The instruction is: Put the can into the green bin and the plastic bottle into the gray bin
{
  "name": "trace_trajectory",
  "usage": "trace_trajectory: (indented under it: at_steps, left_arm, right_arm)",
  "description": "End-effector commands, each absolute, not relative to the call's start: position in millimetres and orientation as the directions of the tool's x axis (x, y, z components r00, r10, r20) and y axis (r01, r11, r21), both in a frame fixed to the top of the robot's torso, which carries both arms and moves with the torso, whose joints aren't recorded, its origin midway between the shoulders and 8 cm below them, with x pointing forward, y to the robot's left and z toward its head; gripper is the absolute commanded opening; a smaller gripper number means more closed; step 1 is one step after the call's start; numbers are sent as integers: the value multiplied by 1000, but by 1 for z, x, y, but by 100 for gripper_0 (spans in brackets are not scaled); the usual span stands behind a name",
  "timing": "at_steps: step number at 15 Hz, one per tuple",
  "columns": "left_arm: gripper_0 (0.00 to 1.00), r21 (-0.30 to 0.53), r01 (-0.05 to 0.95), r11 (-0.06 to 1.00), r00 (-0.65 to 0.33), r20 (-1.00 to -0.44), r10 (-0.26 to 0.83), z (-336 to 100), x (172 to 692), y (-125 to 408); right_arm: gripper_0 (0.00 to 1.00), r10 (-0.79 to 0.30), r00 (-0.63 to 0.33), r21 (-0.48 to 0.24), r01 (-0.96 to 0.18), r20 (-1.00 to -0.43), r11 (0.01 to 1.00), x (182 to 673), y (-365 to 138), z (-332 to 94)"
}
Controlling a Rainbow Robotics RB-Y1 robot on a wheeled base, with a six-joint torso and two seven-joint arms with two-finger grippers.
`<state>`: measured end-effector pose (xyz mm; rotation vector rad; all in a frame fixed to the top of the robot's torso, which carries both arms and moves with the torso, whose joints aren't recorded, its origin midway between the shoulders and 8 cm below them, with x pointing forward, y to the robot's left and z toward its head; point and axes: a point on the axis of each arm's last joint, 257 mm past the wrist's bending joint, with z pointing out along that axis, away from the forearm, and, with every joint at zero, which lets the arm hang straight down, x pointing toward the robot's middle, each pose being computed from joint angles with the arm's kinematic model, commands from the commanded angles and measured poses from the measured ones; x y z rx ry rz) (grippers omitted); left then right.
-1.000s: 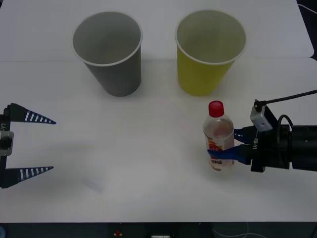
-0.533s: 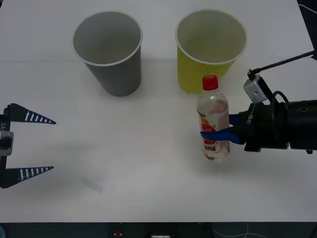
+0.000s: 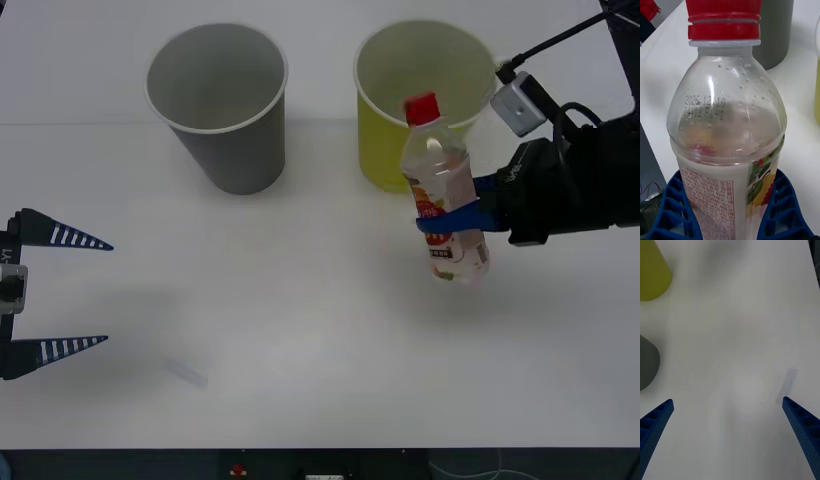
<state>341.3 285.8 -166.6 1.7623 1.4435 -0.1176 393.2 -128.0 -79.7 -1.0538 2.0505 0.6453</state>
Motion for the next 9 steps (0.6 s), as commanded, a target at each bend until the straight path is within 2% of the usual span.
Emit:
trace_trajectory:
  at_steps: [1,7,9]
  left_arm:
    - [100,532,847,10,334,-546,769,-167,341,286]
    - [100,532,847,10,334,-546,769,-167,341,286]
    - [100,532,847,10,334,-546,769,-167,341,286]
  right_arm:
    - [0,-434,-431,148,-823,-791,549,394,-110,-47]
    - [0,-471,-364,103,-864,-804,493,427,-75,16]
    - [0,-508,-318,39,-874,-800,484,442,-53,35]
